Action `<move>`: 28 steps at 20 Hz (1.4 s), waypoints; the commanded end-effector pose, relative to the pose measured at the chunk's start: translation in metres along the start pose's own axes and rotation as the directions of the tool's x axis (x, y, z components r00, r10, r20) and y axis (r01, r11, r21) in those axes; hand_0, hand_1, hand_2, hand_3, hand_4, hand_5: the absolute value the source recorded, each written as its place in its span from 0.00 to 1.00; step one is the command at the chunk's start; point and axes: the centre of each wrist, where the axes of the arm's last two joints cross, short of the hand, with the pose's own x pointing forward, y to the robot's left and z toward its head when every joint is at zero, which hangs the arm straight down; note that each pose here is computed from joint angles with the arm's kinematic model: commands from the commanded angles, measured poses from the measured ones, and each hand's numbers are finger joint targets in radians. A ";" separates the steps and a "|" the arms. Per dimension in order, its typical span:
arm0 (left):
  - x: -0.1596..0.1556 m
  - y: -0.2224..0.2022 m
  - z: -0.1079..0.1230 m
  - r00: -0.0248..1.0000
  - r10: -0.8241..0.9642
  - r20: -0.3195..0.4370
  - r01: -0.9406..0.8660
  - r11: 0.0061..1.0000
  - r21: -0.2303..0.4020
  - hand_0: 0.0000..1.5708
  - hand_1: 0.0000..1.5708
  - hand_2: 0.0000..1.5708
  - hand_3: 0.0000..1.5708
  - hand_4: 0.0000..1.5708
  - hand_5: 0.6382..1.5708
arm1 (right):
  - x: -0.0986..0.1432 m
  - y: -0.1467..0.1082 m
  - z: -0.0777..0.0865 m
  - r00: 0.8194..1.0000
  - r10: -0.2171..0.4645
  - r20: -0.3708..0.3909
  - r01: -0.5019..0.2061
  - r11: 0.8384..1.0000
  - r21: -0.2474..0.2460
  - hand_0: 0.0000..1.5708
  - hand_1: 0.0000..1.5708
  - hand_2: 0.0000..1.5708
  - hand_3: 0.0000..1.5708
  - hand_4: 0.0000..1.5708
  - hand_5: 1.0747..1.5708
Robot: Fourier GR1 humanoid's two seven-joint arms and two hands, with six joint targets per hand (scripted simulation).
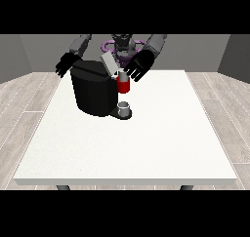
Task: Insert the coffee pod into the coffee machine and close the lid
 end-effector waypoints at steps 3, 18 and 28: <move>0.010 -0.022 -0.005 0.999 -0.012 -0.030 0.011 0.999 -0.038 0.75 0.75 0.79 0.76 0.31 1.00 | -0.009 0.001 0.006 1.000 0.009 -0.022 -0.010 1.000 -0.010 0.00 0.00 0.00 0.00 0.28 1.00; -0.001 -0.007 -0.001 1.000 -0.017 -0.012 0.016 0.998 -0.065 0.73 0.73 0.75 0.65 0.29 1.00 | -0.007 -0.020 -0.002 1.000 -0.004 0.004 0.004 1.000 -0.029 0.00 0.00 0.00 0.00 0.26 1.00; 0.004 0.003 -0.003 0.998 -0.058 -0.001 0.058 0.998 -0.018 0.68 0.68 0.72 0.62 0.23 1.00 | -0.012 0.001 0.008 1.000 0.003 -0.005 -0.003 1.000 -0.008 0.00 0.00 0.00 0.00 0.29 1.00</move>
